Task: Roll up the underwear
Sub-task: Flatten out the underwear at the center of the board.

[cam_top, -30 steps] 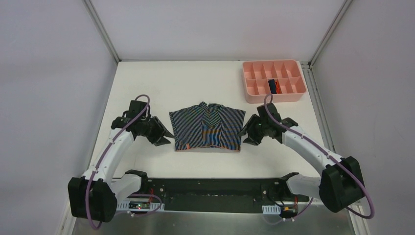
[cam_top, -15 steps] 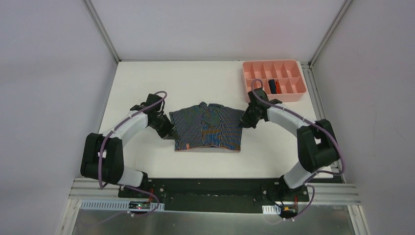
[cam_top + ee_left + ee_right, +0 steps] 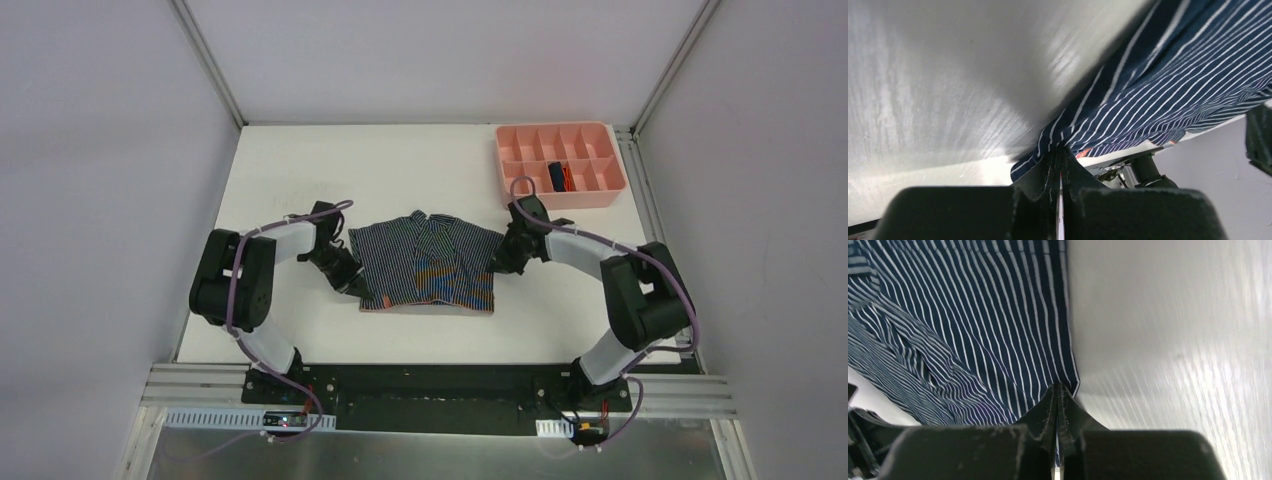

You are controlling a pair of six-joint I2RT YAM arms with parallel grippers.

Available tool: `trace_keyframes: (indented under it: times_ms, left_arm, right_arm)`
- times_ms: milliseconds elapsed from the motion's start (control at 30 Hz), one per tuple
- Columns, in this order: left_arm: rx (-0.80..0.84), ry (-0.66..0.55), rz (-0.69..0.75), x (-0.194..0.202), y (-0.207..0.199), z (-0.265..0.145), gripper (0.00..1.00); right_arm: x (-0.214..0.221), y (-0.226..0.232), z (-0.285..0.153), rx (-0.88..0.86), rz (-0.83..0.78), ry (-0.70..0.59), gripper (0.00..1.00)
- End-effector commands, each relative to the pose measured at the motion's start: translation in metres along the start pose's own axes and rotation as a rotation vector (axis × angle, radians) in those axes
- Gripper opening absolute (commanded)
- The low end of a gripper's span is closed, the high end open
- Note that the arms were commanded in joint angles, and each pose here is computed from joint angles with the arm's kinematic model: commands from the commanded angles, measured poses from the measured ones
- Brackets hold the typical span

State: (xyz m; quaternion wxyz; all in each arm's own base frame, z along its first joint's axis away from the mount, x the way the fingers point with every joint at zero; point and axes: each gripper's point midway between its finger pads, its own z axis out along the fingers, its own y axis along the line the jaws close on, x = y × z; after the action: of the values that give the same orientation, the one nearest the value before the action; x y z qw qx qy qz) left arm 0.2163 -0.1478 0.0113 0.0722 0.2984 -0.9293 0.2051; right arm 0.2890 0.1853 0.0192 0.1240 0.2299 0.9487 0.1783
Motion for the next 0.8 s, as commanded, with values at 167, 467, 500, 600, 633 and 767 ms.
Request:
trace_keyframes:
  times_ms: [167, 467, 500, 600, 633, 767]
  left_arm:
    - [-0.137, -0.11, 0.15, -0.053, -0.015, -0.016, 0.0]
    - [-0.066, -0.217, 0.28, -0.069, -0.07, -0.072, 0.0]
    - [-0.058, -0.226, 0.289, -0.064, -0.073, -0.076, 0.0]
    - [-0.046, -0.23, 0.309, -0.041, -0.077, -0.08, 0.0]
    - [-0.051, -0.223, 0.312, -0.032, -0.076, -0.077, 0.0]
    - [-0.088, -0.183, 0.334, 0.0, -0.074, -0.056, 0.02]
  right_arm:
    - [0.081, -0.05, -0.036, 0.08, 0.048, 0.037, 0.0]
    - [0.058, -0.035, -0.091, 0.058, -0.022, -0.16, 0.0]
    - [0.05, -0.032, -0.096, 0.06, -0.037, -0.19, 0.0]
    - [0.031, -0.017, -0.101, 0.059, -0.059, -0.227, 0.0]
    - [0.027, -0.015, -0.098, 0.068, -0.059, -0.223, 0.01]
    - [0.014, 0.002, -0.081, 0.061, -0.087, -0.205, 0.15]
